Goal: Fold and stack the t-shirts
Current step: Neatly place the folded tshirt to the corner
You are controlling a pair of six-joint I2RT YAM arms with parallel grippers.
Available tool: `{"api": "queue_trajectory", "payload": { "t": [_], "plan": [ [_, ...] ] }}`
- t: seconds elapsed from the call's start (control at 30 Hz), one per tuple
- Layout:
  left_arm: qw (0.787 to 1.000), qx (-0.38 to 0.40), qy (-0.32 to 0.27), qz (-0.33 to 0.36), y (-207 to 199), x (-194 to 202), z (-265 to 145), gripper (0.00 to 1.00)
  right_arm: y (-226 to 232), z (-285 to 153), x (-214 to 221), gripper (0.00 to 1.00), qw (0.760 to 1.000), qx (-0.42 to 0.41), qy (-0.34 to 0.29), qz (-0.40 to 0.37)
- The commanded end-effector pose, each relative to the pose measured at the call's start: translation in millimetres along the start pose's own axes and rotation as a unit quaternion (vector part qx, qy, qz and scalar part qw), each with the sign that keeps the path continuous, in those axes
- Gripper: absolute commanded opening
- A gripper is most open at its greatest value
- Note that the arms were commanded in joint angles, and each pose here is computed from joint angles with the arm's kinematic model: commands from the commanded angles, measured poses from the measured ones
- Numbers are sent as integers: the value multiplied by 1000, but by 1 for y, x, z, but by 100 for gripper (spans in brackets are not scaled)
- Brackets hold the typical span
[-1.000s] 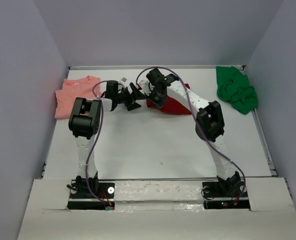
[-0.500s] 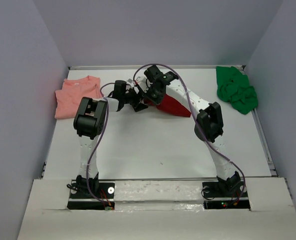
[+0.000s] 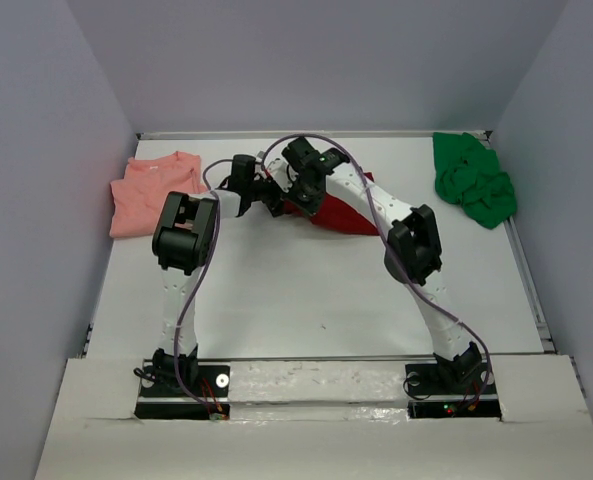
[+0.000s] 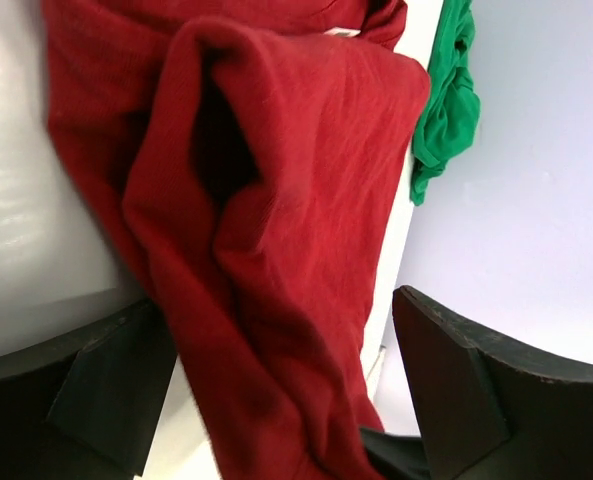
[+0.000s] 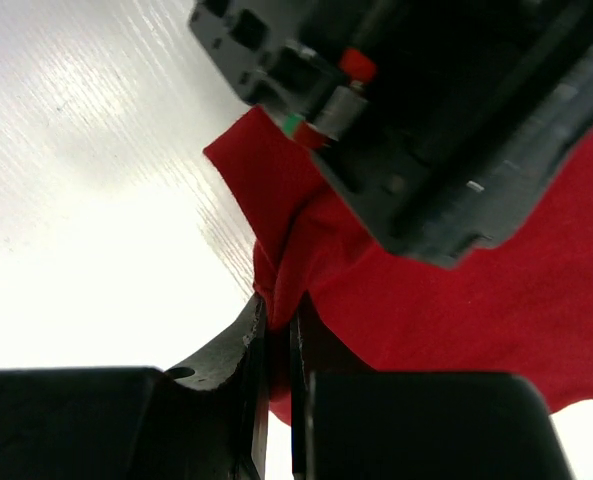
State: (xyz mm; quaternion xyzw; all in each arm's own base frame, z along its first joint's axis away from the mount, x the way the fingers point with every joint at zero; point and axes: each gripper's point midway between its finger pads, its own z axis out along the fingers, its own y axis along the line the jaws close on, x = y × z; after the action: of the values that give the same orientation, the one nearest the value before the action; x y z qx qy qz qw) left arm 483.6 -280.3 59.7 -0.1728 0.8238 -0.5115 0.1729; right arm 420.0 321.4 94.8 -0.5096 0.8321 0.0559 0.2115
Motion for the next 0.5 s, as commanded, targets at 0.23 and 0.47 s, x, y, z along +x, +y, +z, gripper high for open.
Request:
{"api": "queue_trajectory", "payload": {
  "t": [0.23,0.47],
  "plan": [
    [999,-29,23,-5,28,21,14,33,8,-10,-20,0,1000,5,-22,-19],
    [999,-19,27,-1,15,24,5,0,7,-8,-19,0,1000,6,-19,-20]
  ]
}}
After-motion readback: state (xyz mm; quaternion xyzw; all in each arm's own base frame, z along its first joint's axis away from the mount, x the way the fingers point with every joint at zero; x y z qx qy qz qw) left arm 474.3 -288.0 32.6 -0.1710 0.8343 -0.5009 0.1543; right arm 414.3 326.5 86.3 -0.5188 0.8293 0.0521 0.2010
